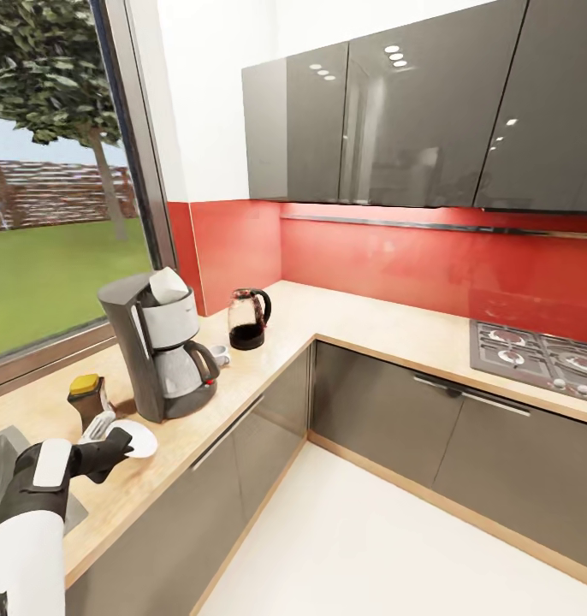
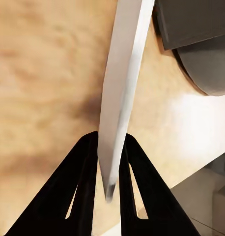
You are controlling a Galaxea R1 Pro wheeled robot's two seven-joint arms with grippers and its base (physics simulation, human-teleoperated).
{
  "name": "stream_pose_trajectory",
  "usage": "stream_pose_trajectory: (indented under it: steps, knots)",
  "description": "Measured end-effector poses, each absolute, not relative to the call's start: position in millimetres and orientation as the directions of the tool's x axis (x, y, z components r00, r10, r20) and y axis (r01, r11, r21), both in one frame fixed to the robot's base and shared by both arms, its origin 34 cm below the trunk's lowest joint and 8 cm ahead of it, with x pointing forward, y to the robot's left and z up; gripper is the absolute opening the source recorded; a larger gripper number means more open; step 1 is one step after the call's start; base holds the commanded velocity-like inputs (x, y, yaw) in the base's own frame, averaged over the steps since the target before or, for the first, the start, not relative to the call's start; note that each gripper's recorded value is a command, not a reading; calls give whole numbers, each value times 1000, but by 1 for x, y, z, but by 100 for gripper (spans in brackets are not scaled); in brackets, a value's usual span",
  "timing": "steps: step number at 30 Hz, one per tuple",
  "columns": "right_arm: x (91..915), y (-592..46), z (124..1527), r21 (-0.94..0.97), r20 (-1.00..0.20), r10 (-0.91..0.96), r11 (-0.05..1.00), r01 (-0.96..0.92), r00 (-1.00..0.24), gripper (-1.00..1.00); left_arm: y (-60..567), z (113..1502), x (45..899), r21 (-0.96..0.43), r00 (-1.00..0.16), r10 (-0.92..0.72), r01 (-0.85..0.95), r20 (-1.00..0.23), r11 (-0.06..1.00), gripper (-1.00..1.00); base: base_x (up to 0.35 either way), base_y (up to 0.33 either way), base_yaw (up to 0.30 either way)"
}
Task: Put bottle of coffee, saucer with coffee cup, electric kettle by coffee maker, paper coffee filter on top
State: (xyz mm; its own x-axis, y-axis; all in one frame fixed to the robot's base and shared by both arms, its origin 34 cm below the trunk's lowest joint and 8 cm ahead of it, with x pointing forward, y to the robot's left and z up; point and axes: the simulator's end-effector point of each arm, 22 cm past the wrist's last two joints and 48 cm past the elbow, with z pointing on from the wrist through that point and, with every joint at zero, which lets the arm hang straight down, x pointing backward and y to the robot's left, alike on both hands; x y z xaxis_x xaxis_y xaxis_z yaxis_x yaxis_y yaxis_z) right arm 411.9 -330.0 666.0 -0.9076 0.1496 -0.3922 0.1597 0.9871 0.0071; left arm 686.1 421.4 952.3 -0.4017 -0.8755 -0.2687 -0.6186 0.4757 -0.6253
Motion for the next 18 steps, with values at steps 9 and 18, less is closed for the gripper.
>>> stream_pose_trajectory:
  steps: [9, 18]
  knots:
    - [412, -330, 666, 7, -392, 150, 987, 160, -908, 100, 431, 952, 687, -611, -380, -876, -628, -299, 481, 100, 0, 0, 0]
    - [412, -330, 666, 7, -392, 150, 987, 160, -908, 100, 430, 954, 688, -620, -376, -878, -624, -296, 476, 100, -1, 0, 0]
